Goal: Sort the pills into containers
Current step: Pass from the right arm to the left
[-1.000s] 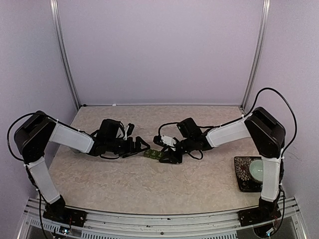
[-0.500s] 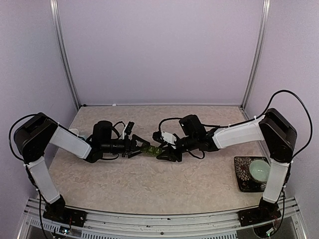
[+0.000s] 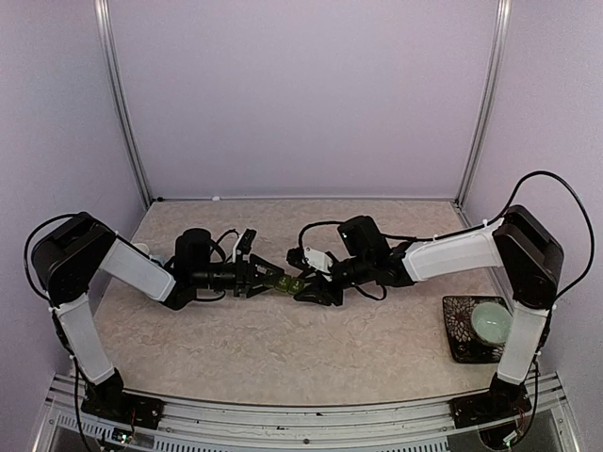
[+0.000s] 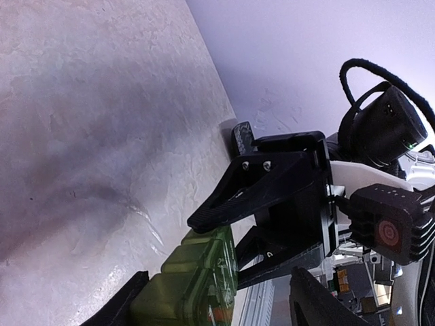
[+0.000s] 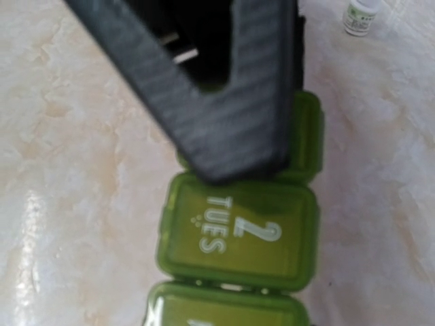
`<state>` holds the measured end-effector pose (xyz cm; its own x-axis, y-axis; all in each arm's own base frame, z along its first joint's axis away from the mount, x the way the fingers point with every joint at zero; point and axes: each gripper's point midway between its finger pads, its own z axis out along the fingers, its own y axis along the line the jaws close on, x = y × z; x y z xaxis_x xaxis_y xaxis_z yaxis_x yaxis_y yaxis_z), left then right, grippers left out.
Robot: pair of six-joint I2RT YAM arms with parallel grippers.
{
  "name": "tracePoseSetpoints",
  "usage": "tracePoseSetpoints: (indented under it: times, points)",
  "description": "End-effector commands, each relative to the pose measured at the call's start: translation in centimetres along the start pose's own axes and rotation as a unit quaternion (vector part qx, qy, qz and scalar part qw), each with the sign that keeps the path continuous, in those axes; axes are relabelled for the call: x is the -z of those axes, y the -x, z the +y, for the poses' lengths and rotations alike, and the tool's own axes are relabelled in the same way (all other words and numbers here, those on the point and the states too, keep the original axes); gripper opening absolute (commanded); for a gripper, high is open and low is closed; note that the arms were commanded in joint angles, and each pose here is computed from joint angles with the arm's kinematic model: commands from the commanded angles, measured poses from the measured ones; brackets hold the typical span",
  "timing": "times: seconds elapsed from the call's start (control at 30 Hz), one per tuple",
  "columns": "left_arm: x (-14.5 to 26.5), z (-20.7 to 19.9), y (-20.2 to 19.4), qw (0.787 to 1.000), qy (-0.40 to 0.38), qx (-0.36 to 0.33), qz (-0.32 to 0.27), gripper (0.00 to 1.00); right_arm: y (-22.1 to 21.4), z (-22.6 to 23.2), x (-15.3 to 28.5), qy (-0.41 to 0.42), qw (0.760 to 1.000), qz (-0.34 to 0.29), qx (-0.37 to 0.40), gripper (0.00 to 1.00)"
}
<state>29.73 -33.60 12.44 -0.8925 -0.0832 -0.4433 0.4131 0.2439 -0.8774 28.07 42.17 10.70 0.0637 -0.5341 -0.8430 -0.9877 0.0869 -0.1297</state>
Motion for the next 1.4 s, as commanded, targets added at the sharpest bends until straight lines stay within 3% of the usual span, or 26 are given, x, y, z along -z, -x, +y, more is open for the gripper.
tracePoseSetpoints:
  times: [0.0, 0.57, 0.73, 1.03, 1.37]
  points:
    - [-0.4, -0.5, -0.4, 1.0, -0.022, -0.009, 0.012, 0.66, 2.0, 0.4, 0.7, -0.004, 1.0, -0.022, 0.018, 0.39]
    - [-0.8, 0.5, -0.8, 1.0, -0.012, 0.009, 0.018, 0.32, 2.6, 0.7, 0.7, -0.012, 0.999, -0.019, 0.033, 0.4]
    - [-0.8, 0.3, -0.8, 1.0, -0.014, 0.009, 0.018, 0.21, 3.0, 0.6, 0.9, -0.019, 0.999, -0.019, 0.036, 0.44]
    - [-0.1, -0.5, 0.2, 0.999, -0.006, 0.027, -0.022, 0.2, 3.3, -0.2, 1.9, -0.08, 0.996, -0.011, 0.043, 0.81]
    - [0.6, -4.3, 0.5, 0.995, -0.029, 0.059, -0.071, 0.2, 4.9, 1.7, 4.9, -0.189, 0.977, -0.045, 0.091, 0.84]
